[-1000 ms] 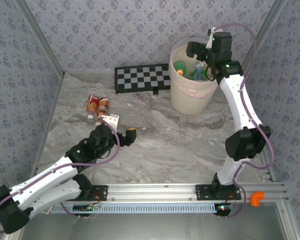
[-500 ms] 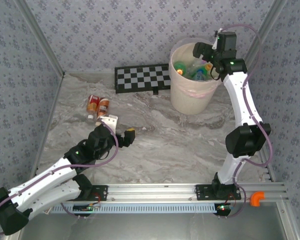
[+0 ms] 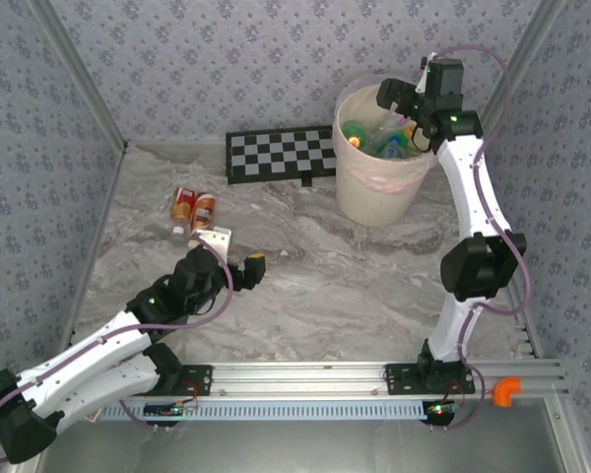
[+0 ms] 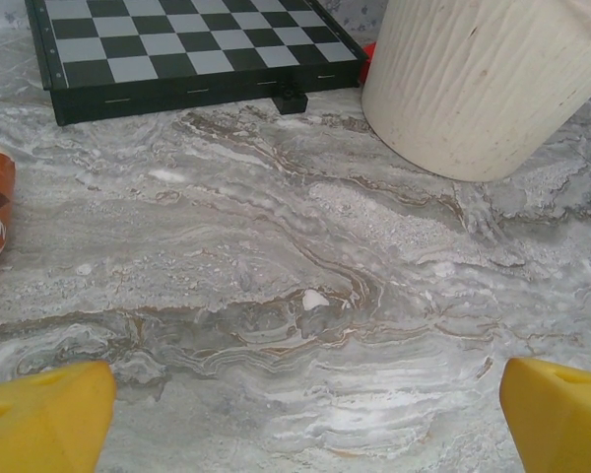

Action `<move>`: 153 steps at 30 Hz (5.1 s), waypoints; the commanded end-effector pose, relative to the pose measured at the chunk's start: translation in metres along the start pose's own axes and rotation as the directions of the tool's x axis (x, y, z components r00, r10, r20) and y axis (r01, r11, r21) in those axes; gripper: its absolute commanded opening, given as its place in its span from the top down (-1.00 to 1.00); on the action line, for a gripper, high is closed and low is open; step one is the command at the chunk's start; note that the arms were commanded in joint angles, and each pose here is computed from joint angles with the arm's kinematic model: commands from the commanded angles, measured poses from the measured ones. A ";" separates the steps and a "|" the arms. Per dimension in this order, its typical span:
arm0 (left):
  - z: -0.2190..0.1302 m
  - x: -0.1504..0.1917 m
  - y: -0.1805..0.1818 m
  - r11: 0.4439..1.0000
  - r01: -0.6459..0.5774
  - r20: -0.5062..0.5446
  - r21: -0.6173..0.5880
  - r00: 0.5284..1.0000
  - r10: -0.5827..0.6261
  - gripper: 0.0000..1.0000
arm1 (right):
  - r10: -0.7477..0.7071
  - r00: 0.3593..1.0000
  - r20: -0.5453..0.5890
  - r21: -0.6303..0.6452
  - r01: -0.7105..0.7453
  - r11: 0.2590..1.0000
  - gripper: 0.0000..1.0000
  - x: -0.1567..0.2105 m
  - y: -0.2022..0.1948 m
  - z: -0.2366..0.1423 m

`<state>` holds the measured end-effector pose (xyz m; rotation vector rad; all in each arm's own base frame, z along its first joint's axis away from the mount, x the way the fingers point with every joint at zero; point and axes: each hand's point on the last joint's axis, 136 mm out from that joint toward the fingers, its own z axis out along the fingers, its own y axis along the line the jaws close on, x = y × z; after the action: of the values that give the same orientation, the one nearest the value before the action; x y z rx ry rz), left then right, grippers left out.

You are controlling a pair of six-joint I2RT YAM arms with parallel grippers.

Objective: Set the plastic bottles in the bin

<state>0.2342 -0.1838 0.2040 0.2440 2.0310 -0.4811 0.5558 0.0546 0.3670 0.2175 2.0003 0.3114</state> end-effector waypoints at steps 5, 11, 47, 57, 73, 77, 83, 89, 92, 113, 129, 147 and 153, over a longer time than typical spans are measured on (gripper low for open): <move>-0.008 -0.002 0.010 0.999 0.024 0.014 -0.036 1.000 -0.023 -0.99 | 0.031 0.998 -0.055 -0.001 -0.031 1.000 -0.99 0.010 -0.008 0.036; -0.012 -0.002 0.014 0.999 0.023 0.025 -0.050 0.999 -0.021 -0.99 | 0.018 0.992 -0.123 -0.090 -0.029 0.996 -0.99 0.023 0.012 0.048; 0.009 -0.003 0.077 0.942 0.128 -0.010 -0.309 0.990 -0.138 -0.99 | -0.085 0.979 0.186 -0.325 0.143 0.935 -0.99 0.054 0.108 -0.164; 0.021 0.014 0.127 0.863 0.191 -0.027 -0.467 0.973 -0.230 -0.99 | -0.125 0.980 0.154 -0.425 0.179 0.887 -0.99 0.152 0.109 -0.193; 0.051 0.030 0.208 0.721 0.360 0.006 -0.592 0.896 -0.443 -0.91 | -0.157 0.970 0.187 -0.500 0.231 0.835 -0.99 0.223 0.092 -0.193; 0.072 0.033 0.214 0.727 0.352 -0.038 -0.590 0.887 -0.461 -0.78 | -0.136 0.972 0.189 -0.499 0.215 0.839 -0.99 0.225 0.086 -0.195; 0.097 0.041 0.216 0.742 0.335 -0.099 -0.580 0.876 -0.473 -0.68 | -0.124 0.975 0.185 -0.493 0.201 0.846 -0.99 0.227 0.081 -0.197; 0.117 0.051 0.215 0.767 0.308 -0.174 -0.563 0.863 -0.475 -0.57 | -0.116 0.976 0.183 -0.490 0.193 0.850 -0.99 0.228 0.079 -0.197; 0.125 0.056 0.213 0.776 0.311 -0.200 -0.550 0.852 -0.483 -0.55 | -0.115 0.977 0.183 -0.493 0.192 0.849 -0.99 0.228 0.079 -0.197; 0.137 0.062 0.181 0.834 0.269 -0.284 -0.482 0.853 -0.439 0.29 | -0.094 0.980 0.174 -0.483 0.168 0.859 -0.99 0.227 0.074 -0.194; 0.105 0.012 0.090 0.947 0.172 -0.219 -0.271 0.947 -0.234 0.30 | -0.022 0.983 0.182 -0.536 0.118 0.836 -0.99 0.211 0.083 -0.207; 0.019 -0.027 -0.045 0.982 -0.153 0.041 0.114 0.988 0.149 0.30 | -0.102 0.994 -0.031 -0.750 0.044 0.659 -0.87 0.192 0.178 -0.232; 0.001 -0.023 -0.062 0.964 -0.206 0.073 0.167 0.978 0.196 0.30 | -0.203 0.974 -0.097 -0.762 0.059 0.645 -0.83 0.211 0.216 -0.224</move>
<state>0.2263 -0.2395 0.2266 0.5134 1.9438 -0.5483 0.2709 0.2824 0.3470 -0.4654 1.8284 1.0823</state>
